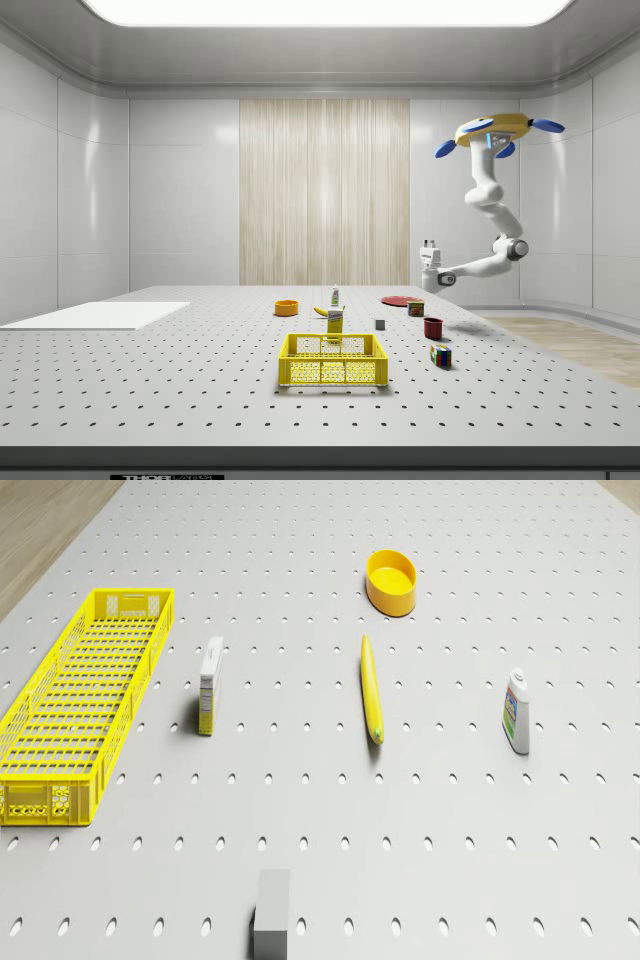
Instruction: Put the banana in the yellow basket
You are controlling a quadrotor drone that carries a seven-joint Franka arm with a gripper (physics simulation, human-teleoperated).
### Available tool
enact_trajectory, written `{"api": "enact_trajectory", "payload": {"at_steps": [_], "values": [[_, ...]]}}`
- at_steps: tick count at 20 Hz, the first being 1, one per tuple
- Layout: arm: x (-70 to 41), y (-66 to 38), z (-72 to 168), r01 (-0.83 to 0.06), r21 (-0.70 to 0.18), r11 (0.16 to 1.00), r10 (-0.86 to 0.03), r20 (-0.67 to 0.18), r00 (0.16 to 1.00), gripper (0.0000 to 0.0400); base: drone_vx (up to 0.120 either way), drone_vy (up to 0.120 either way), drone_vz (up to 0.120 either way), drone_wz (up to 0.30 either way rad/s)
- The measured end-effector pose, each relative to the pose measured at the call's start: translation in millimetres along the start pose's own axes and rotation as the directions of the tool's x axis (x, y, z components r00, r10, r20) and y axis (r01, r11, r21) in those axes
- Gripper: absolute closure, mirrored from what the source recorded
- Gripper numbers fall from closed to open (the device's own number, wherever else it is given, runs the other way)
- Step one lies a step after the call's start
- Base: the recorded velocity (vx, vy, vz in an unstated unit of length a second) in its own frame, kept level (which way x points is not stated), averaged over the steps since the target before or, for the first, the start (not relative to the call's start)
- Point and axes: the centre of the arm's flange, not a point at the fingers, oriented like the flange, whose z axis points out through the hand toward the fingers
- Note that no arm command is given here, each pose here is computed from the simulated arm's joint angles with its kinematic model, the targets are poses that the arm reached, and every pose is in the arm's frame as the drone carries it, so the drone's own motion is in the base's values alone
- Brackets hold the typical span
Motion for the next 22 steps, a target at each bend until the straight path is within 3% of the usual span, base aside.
{"api": "enact_trajectory", "payload": {"at_steps": [8, 14, 18, 22], "values": [[-3.9, -3.0, 0, 0.000, -0.030, 1.000, -0.001, -0.039, 0.999, 0.0000, 0.120, -0.120, 0.000, 0.000], [-12.3, -10.8, 1, -0.004, -0.109, 0.994, -0.009, -0.123, 0.992, 0.0000, 0.120, -0.120, 0.000, 0.000], [-24.3, -22.4, 6, -0.023, -0.226, 0.974, -0.033, -0.243, 0.969, 0.0000, 0.120, -0.120, 0.000, 0.000], [-44.5, -42.0, 22, -0.097, -0.429, 0.898, -0.115, -0.443, 0.889, 0.0000, 0.120, 0.000, 0.000, 0.000]]}}
